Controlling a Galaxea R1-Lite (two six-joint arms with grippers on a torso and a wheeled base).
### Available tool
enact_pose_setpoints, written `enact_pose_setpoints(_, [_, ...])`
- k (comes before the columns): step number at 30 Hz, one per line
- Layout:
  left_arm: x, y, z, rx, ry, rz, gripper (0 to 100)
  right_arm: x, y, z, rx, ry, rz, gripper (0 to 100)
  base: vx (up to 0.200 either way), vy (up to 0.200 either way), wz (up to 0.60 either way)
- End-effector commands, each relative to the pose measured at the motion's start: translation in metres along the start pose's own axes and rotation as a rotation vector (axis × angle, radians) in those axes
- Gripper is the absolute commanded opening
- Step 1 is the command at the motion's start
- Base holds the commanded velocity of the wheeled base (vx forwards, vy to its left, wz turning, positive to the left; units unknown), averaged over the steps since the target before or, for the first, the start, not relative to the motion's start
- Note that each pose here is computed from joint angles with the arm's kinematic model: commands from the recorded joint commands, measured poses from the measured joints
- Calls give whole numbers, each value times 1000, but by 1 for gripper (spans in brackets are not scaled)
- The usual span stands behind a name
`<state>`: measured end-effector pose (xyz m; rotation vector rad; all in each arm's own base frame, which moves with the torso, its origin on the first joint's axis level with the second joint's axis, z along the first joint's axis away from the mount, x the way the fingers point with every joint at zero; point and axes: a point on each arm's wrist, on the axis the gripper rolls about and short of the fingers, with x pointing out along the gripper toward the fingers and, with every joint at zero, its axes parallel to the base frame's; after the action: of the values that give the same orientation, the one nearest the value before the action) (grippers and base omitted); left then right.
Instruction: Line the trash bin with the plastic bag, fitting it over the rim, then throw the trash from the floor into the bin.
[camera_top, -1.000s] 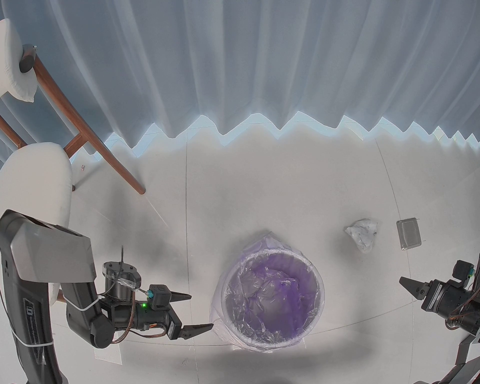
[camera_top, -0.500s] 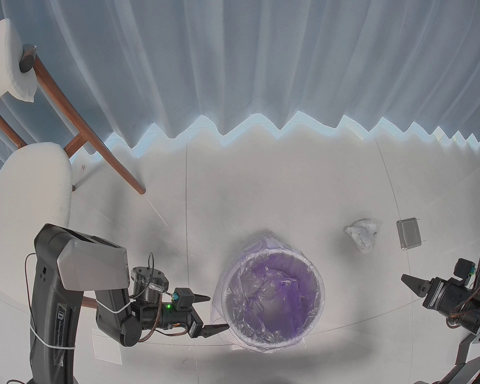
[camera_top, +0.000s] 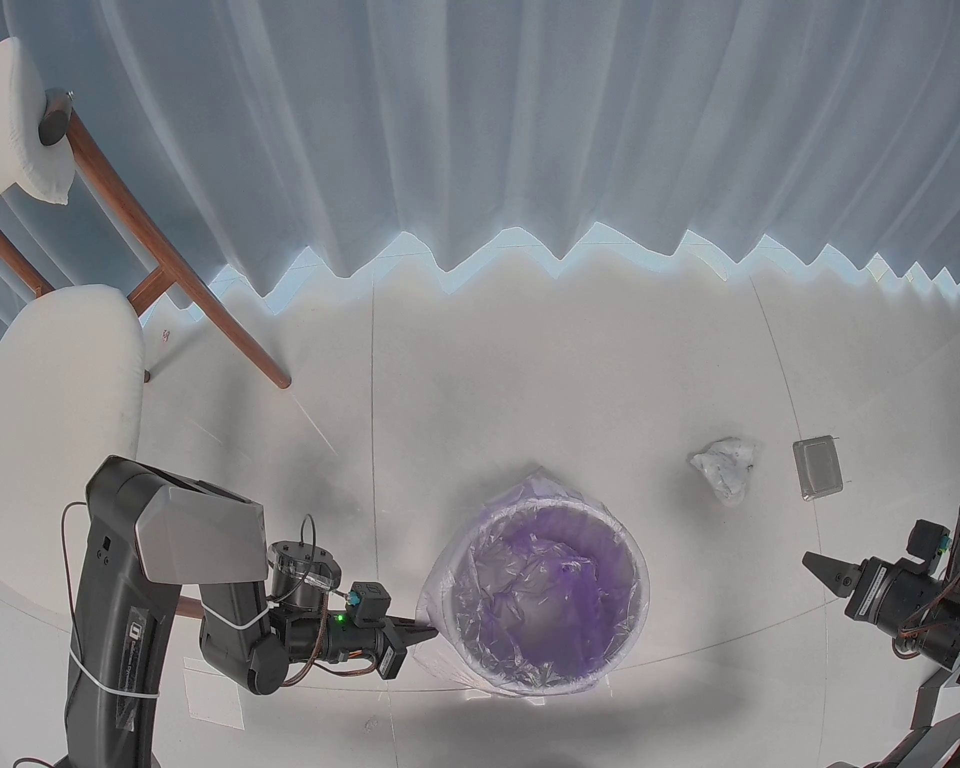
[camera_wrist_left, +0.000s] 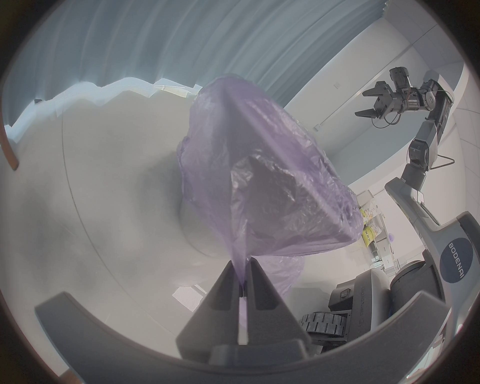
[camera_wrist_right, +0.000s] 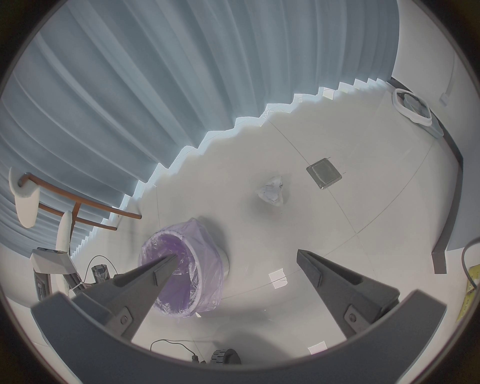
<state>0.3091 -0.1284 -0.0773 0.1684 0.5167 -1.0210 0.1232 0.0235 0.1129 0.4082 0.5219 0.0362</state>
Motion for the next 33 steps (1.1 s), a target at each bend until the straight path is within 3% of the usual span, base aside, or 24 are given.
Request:
enact_pose_setpoints(1, [0,0,-7,-13,17,3,0,0,0,-1,-2,1,0,100,0,0,0])
enact_pose_setpoints(8, [1,2,-5,-115,34,111,0,0,0,-1,-2,3,-3,100,0,0,0])
enact_pose_setpoints(12, [3,2,-4,-146,33,112,0,0,0,-1,-2,4,-3,100,0,0,0])
enact_pose_setpoints(26, [12,5,9,-252,249,87,0,0,-3,-6,-1,21,-12,100,0,0,0])
enact_pose_setpoints(33, [14,6,12,-272,305,103,0,-1,-4,-8,-2,27,-15,100,0,0,0])
